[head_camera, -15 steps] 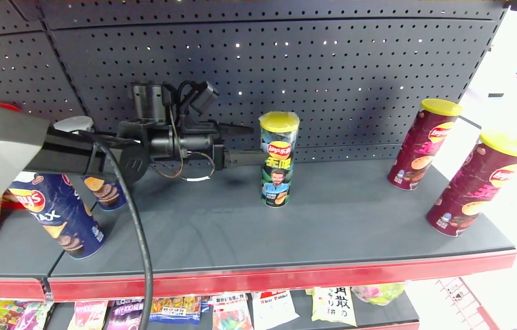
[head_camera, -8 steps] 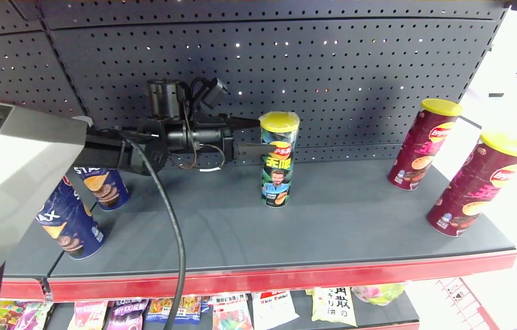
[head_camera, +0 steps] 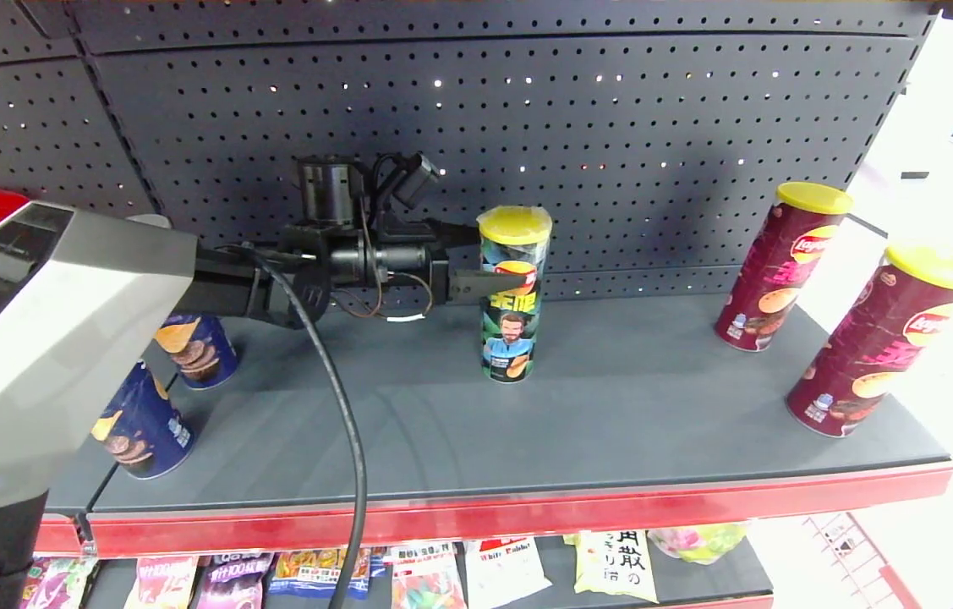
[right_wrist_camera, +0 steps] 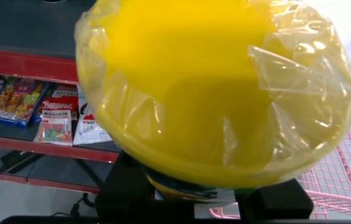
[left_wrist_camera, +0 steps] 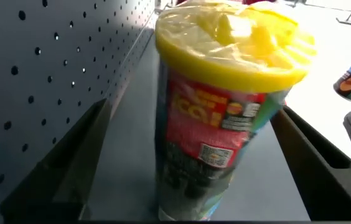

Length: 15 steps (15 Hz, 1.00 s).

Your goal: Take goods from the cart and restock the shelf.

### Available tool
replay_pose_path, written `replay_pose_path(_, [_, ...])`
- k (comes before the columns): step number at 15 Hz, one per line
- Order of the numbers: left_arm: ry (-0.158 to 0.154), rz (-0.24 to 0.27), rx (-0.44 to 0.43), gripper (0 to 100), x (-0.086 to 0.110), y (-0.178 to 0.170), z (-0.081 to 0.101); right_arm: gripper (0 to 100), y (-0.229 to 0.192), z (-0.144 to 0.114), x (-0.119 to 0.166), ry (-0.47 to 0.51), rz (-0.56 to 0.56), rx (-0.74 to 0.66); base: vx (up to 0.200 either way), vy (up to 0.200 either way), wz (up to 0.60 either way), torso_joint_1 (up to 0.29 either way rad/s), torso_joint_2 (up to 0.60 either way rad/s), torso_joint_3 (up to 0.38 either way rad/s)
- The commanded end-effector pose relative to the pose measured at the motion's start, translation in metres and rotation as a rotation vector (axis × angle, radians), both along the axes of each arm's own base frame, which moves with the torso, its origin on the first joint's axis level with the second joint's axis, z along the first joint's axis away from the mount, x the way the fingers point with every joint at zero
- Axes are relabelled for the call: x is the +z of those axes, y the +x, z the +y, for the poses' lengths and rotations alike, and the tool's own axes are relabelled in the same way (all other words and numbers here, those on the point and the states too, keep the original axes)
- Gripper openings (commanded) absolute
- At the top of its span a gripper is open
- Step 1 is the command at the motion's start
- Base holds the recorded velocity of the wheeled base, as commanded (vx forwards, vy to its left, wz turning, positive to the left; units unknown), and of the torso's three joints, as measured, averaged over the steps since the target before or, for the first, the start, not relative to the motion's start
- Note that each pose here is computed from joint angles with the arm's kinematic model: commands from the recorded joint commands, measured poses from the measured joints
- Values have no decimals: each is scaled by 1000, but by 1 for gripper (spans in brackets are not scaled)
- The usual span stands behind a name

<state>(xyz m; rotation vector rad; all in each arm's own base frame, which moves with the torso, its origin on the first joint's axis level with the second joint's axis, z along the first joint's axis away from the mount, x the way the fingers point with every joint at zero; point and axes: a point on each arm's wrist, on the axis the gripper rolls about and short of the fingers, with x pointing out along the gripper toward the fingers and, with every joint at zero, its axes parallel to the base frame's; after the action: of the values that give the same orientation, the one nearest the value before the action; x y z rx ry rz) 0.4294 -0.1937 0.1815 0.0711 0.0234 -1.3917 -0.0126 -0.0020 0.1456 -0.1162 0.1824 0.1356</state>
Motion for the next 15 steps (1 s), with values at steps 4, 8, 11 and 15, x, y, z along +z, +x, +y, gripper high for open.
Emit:
replay_pose_path(4, [-10,14,-24,100,-1,1,-14,0,0,0,0,-1,2,-1,0,0,0,0,0,0])
replay_pose_path(8, [-15,18,-25,100,-2,4,-17,0,0,0,0,-1,2,-1,0,0,0,0,0,0])
replay_pose_path(11, [-14,19,-24,0,-4,5,-17,0,0,0,0,-1,2,-1,0,0,0,0,0,0])
replay_pose_path(15, [-13,19,-18,0,0,0,-15,0,0,0,0,0,1,-1,0,0,0,0,0,0])
